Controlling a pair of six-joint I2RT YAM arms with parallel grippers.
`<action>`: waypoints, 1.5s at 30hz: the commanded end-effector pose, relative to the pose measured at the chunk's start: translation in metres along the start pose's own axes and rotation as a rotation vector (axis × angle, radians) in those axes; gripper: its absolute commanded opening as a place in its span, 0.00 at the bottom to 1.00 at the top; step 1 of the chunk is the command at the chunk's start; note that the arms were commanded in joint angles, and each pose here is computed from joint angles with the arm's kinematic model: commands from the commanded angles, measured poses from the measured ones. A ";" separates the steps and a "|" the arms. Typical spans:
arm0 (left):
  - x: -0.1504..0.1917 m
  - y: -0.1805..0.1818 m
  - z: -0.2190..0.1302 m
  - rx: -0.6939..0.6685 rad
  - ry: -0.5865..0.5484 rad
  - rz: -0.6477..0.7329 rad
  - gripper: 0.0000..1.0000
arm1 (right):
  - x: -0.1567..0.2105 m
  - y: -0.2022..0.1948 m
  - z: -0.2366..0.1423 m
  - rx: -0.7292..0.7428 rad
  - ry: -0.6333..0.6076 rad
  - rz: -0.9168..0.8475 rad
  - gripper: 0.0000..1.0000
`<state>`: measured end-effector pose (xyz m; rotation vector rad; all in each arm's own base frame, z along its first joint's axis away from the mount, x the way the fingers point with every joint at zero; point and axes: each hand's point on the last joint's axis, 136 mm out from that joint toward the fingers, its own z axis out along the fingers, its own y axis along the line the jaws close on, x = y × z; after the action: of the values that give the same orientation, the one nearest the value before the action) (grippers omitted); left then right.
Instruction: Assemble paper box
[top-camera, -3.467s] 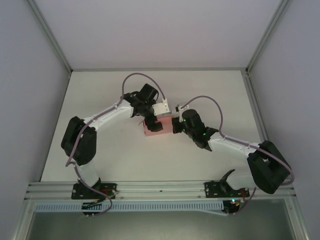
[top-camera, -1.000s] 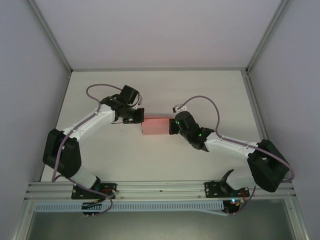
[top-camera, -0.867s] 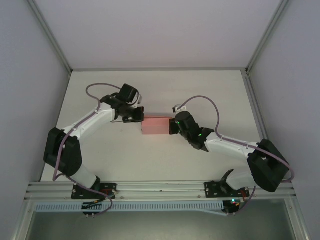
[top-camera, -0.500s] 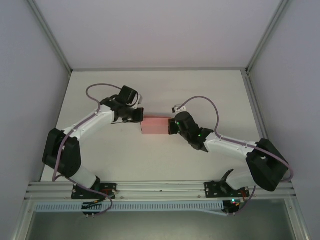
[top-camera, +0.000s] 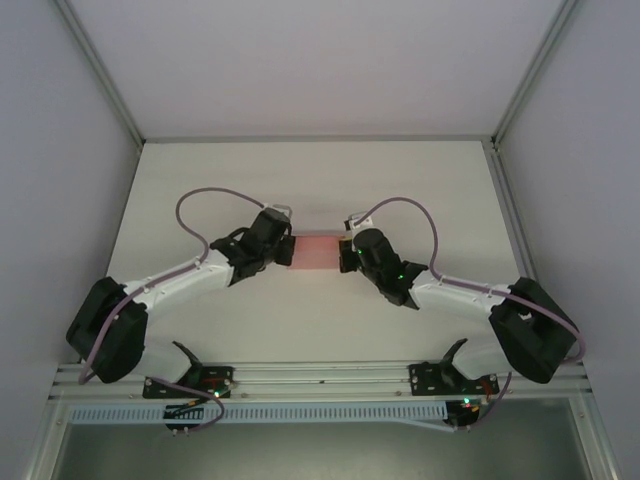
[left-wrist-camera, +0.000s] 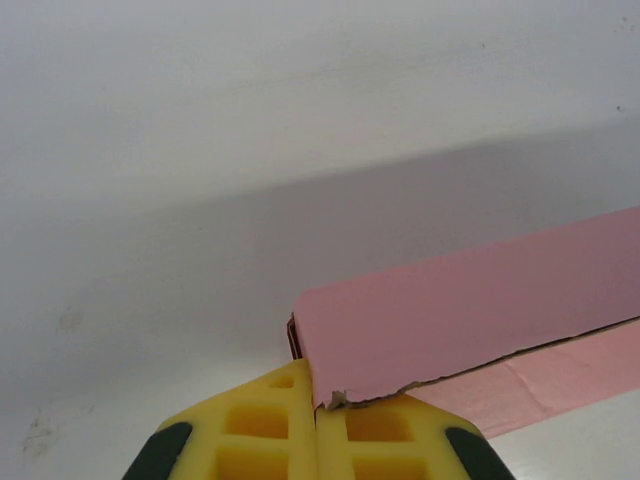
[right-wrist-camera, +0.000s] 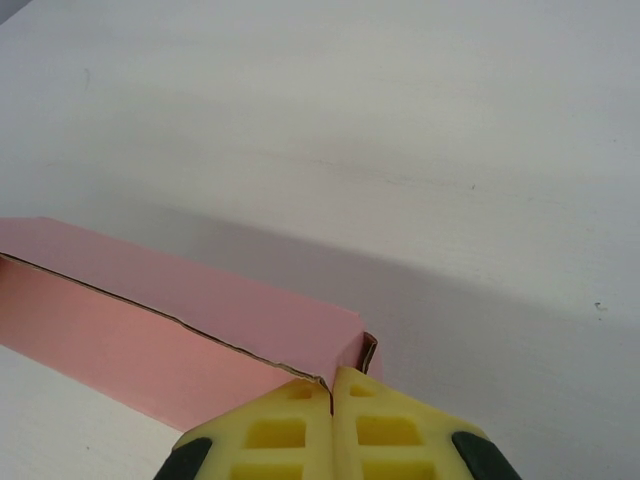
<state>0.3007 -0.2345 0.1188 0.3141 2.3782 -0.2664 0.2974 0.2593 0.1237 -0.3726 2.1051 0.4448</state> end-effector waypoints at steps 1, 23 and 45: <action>0.077 -0.007 0.013 0.008 0.217 0.083 0.00 | 0.058 0.003 -0.002 -0.055 0.193 -0.078 0.03; 0.057 -0.022 0.009 -0.046 0.162 0.103 0.00 | -0.007 -0.025 -0.040 0.126 0.061 0.279 0.82; 0.005 -0.073 -0.057 0.235 0.056 0.156 0.66 | 0.085 -0.037 -0.035 0.119 0.282 0.513 0.44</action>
<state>0.2524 -0.2756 0.1395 0.5553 2.3926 -0.3501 0.2640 0.2250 0.1062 0.1610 2.3297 0.7122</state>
